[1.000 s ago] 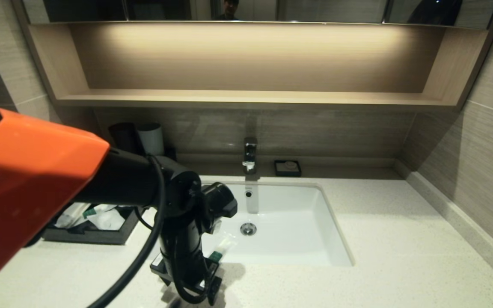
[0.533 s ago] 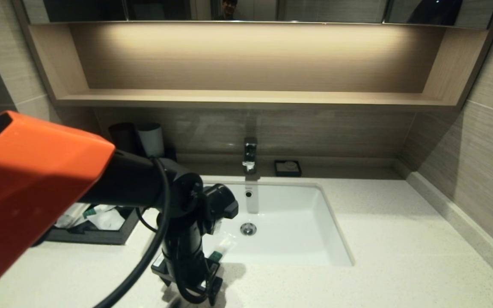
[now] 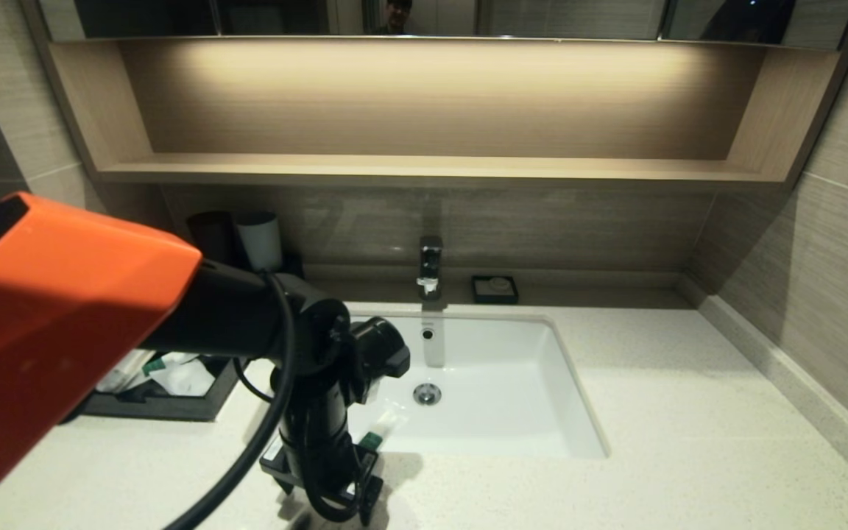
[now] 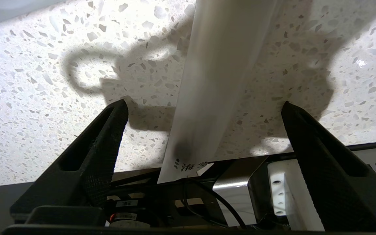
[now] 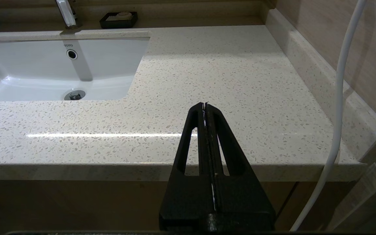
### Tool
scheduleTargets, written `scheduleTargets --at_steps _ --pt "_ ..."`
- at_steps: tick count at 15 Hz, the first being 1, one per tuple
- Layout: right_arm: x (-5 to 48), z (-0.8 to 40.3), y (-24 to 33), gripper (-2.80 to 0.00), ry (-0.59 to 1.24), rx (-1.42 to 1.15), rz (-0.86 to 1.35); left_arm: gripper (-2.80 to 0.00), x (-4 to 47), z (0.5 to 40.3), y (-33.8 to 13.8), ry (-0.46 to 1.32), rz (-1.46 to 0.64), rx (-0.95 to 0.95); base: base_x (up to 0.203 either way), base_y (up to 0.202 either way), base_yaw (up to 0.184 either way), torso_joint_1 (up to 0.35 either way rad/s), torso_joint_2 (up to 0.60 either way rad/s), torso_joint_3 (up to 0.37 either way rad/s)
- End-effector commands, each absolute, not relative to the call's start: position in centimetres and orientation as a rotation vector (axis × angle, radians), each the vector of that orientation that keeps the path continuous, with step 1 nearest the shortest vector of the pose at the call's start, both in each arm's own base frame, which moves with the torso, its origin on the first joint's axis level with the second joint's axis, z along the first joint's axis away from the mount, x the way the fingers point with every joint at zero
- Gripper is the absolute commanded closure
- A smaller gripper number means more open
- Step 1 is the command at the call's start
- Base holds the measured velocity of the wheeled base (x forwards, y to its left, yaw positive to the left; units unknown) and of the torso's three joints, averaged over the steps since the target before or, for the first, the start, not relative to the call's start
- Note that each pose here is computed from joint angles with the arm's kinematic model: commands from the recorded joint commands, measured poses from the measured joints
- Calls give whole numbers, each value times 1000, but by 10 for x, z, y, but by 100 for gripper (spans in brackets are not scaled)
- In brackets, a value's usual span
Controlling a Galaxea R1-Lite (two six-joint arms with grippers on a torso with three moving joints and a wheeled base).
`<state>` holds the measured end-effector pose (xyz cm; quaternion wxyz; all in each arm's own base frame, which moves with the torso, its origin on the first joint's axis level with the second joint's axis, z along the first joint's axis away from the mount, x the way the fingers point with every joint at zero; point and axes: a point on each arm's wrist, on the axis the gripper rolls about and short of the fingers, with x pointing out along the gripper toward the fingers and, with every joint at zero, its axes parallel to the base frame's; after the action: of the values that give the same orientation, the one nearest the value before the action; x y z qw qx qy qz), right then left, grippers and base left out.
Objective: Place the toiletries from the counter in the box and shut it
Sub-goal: Pick up the bathroom toiletry
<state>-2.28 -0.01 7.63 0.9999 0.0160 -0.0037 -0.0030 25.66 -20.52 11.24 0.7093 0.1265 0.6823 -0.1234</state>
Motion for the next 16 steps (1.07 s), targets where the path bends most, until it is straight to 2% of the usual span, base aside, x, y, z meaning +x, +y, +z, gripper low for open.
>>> scheduleTargets --at_steps 1,6,7,16 --pt "-23 76 0 0 -6 32 -6 -280 256 111 -205 1522 -269 284 0 0 0 0 0 0" --pt "-23 77 0 0 -7 32 -6 -280 256 112 -205 1522 -260 274 0 0 0 0 0 0" --pt "-23 76 0 0 -6 32 -6 0 256 112 -205 1523 -260 274 0 0 0 0 0 0" --pt "-23 77 0 0 -7 32 -6 0 255 110 -204 1531 -256 277 0 0 0 0 0 0"
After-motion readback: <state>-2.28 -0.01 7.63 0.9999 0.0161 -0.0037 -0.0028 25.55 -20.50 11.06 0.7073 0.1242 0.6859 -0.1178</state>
